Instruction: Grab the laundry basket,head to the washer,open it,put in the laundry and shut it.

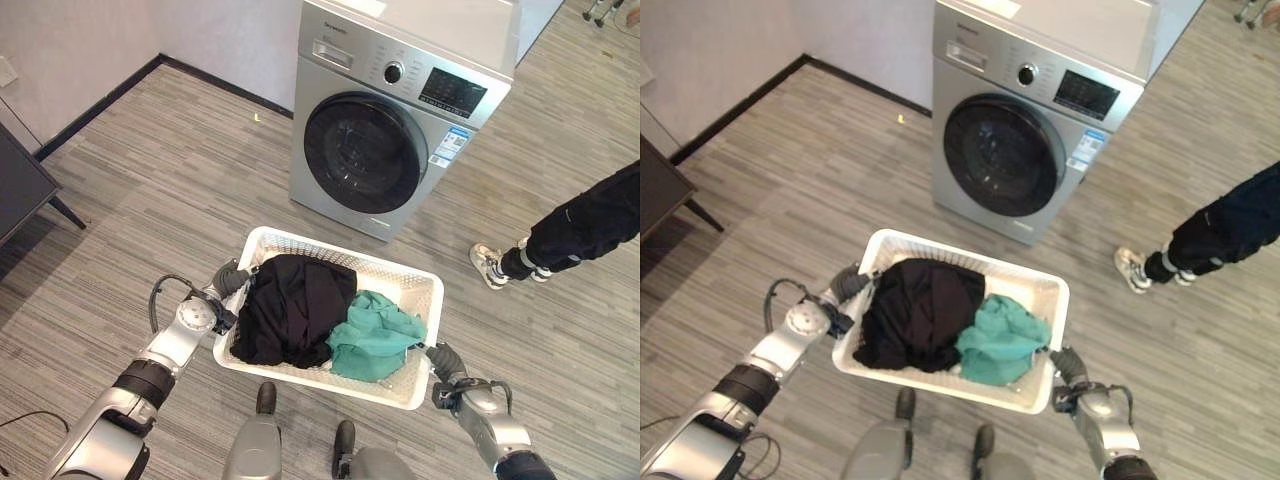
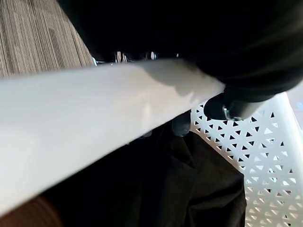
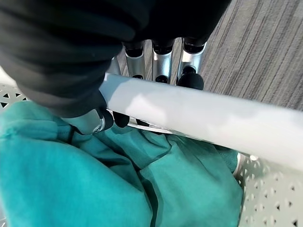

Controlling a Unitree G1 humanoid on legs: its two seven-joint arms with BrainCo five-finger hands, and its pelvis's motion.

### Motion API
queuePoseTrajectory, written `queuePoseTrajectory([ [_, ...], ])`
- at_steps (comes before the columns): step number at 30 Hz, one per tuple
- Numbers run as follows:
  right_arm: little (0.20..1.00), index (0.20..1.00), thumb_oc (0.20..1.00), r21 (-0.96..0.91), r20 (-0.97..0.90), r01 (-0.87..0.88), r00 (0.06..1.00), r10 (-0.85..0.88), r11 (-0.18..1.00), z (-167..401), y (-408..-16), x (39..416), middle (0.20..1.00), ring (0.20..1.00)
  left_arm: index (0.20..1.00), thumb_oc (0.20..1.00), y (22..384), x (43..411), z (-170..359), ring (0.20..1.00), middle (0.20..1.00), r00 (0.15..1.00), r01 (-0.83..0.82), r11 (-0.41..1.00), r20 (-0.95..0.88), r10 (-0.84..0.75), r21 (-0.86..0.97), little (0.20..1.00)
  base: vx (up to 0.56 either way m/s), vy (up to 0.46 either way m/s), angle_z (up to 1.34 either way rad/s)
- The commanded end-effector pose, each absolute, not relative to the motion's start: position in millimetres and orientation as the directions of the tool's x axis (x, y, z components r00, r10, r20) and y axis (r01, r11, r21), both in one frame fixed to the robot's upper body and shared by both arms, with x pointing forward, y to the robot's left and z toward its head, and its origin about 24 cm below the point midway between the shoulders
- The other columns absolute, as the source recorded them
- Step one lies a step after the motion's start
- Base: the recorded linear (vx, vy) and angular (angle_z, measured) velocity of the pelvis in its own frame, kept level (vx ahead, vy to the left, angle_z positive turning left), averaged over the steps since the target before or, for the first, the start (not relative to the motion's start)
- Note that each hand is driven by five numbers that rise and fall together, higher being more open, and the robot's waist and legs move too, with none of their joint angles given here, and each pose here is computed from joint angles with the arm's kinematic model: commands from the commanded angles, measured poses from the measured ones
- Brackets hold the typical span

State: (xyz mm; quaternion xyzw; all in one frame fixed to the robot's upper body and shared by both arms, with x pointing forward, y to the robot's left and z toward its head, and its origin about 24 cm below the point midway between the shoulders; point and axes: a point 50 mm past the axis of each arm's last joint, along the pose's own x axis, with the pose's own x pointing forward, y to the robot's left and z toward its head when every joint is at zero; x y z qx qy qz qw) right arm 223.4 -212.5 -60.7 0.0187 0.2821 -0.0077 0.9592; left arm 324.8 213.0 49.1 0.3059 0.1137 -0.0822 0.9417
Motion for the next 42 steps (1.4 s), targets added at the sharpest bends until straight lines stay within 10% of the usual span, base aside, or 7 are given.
queuePoseTrajectory([
  [1,0.2,0.2,0.2,-0.012,-0.459,0.103,0.883,-0.098,0.995,-41,-256,220,0.2,0.2,0.2,0.2,236,335,78,0.2,0.2,0.992,0.074,0.833,-0.125,-0.005,0.548,0.2,0.03,0.049,-0.04],
  [20,0.2,0.2,0.2,-0.232,-0.502,0.019,0.854,-0.137,0.972,-54,-251,222,0.2,0.2,0.2,0.2,208,284,18,0.2,0.2,0.981,0.069,0.895,-0.195,0.021,0.441,0.2,0.02,-0.013,0.01],
  [42,0.2,0.2,0.2,-0.33,-0.061,0.258,0.954,-0.293,0.908,45,-291,245,0.2,0.2,0.2,0.2,267,278,132,0.2,0.2,0.937,-0.327,0.726,0.309,0.164,0.605,0.2,0.24,0.16,0.05],
])
